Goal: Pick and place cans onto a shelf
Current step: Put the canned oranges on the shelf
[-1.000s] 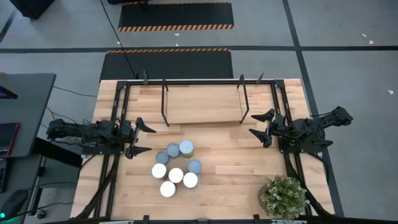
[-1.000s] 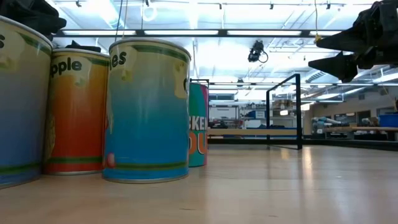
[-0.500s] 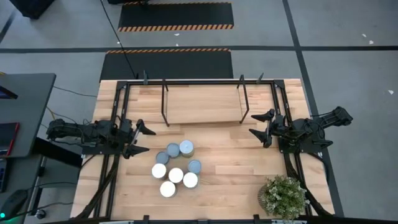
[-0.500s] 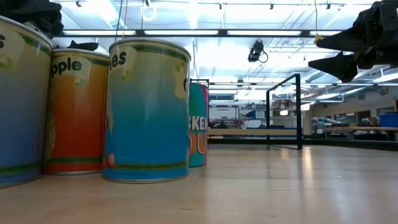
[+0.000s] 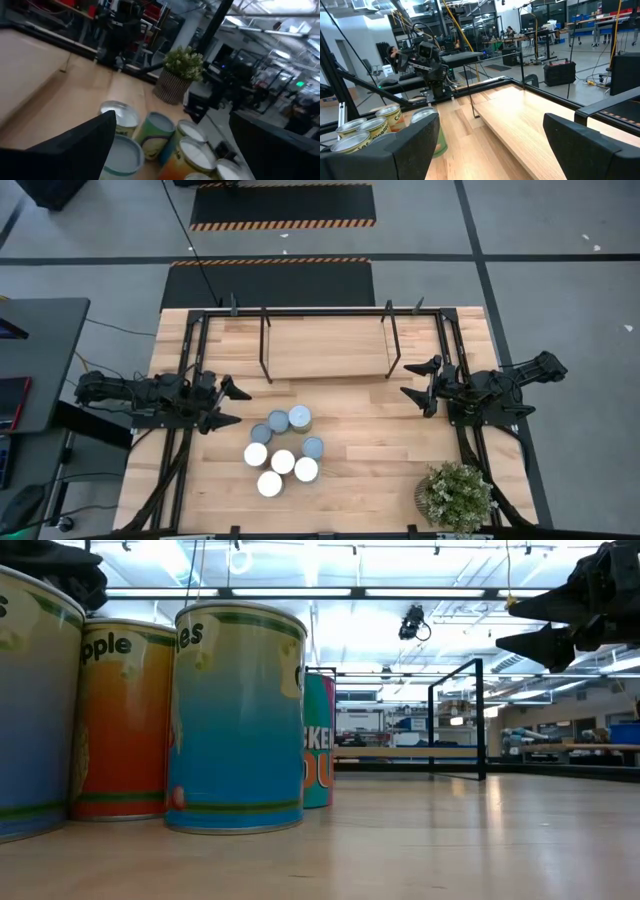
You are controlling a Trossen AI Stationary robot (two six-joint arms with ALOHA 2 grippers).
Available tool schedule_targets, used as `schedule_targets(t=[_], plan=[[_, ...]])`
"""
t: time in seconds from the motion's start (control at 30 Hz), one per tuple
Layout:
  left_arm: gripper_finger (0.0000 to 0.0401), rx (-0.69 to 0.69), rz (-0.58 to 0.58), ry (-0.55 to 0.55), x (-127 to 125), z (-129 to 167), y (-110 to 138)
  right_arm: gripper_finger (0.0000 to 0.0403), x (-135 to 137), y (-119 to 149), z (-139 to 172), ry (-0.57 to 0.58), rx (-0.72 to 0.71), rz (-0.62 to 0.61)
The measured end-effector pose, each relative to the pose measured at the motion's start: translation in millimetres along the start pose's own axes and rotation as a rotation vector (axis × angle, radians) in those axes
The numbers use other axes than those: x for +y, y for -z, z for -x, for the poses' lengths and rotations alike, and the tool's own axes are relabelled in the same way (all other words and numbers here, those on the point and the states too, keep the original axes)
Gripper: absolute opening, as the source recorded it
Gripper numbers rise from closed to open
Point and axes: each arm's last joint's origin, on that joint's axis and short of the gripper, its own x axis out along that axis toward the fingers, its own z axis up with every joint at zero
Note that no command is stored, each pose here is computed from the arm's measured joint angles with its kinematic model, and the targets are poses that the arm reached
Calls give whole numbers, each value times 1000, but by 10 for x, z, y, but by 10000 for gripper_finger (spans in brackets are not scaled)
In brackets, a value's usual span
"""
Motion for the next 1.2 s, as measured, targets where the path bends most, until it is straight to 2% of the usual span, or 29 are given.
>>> schedule_targets(t=[0.23,0.43,0.57,0.77,0.83,0.93,1.0,1.2], plan=[[394,-133,-2,-228,61,10,-50,364,0,-1,0,0,-1,-1],[394,-164,-79,-335,89,12,-60,364,10,-102,5,-10,-90,-18],[392,-113,-87,-302,88,-16,-31,364,13,-200,18,-19,-178,-88],[388,-9,-72,-308,60,-113,-54,364,9,-260,29,-22,-232,-127],[388,41,-79,-313,41,-162,-62,364,11,-268,31,-30,-239,-124],[388,116,-99,-314,-2,-256,-82,364,35,-254,28,-105,-224,-87],[388,175,-144,-271,-52,-329,-105,364,44,-251,28,-135,-222,-66],[388,279,-203,-261,-161,-566,-193,364,52,-226,20,-149,-200,-16]])
